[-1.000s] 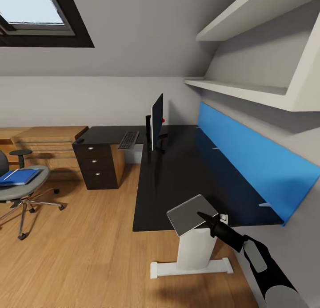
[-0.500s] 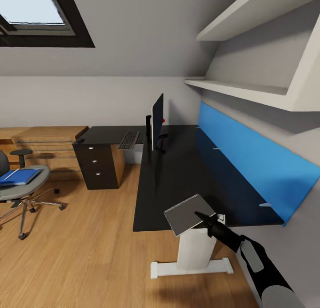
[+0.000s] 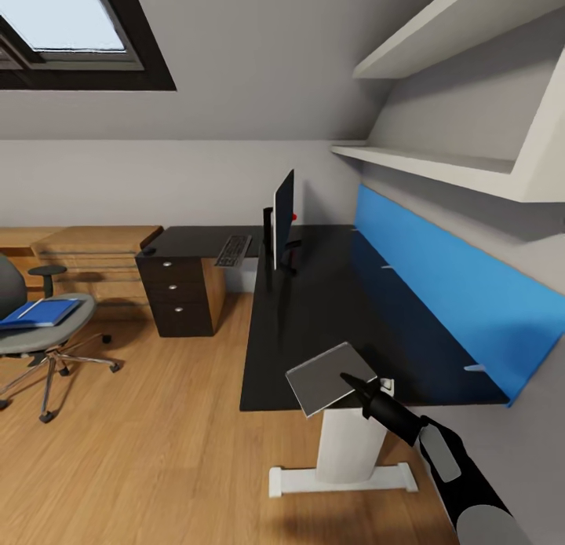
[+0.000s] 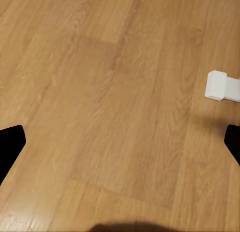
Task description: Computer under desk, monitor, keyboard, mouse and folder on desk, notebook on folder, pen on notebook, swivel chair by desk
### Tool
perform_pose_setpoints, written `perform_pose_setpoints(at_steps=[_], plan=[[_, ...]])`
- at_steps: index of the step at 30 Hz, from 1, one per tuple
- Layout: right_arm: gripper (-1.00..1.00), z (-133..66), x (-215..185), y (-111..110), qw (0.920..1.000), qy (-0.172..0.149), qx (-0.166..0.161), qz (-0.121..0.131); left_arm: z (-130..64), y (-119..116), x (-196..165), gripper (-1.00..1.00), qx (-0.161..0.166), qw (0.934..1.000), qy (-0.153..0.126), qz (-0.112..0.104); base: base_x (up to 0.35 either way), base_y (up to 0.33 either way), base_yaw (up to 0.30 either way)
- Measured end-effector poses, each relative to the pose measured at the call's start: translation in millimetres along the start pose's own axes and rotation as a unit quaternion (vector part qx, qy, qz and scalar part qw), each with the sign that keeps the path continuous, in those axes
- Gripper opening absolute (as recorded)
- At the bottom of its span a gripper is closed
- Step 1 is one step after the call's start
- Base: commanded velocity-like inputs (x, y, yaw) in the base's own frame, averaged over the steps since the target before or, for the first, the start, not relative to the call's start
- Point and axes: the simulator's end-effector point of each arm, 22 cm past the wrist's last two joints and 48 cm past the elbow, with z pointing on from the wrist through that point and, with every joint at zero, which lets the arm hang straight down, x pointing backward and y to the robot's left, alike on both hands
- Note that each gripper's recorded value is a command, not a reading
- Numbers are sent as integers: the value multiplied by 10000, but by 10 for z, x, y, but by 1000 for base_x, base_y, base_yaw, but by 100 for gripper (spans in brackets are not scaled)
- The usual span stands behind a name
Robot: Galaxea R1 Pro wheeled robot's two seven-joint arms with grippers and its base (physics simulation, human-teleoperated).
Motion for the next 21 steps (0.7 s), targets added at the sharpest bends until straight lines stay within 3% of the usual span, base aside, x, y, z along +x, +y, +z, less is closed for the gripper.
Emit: perform_pose_setpoints(at_steps=[11,21], plan=[[-100,-18,-26,227,9994,-11,-331,-65,-7,-26,-80,100,36,10000,-82,-19,0,0,3],[-100,-27,-67,405,9994,-26,-338,-113,-117,-25,-215,100,35,9999,-110,-24,0,0,0]])
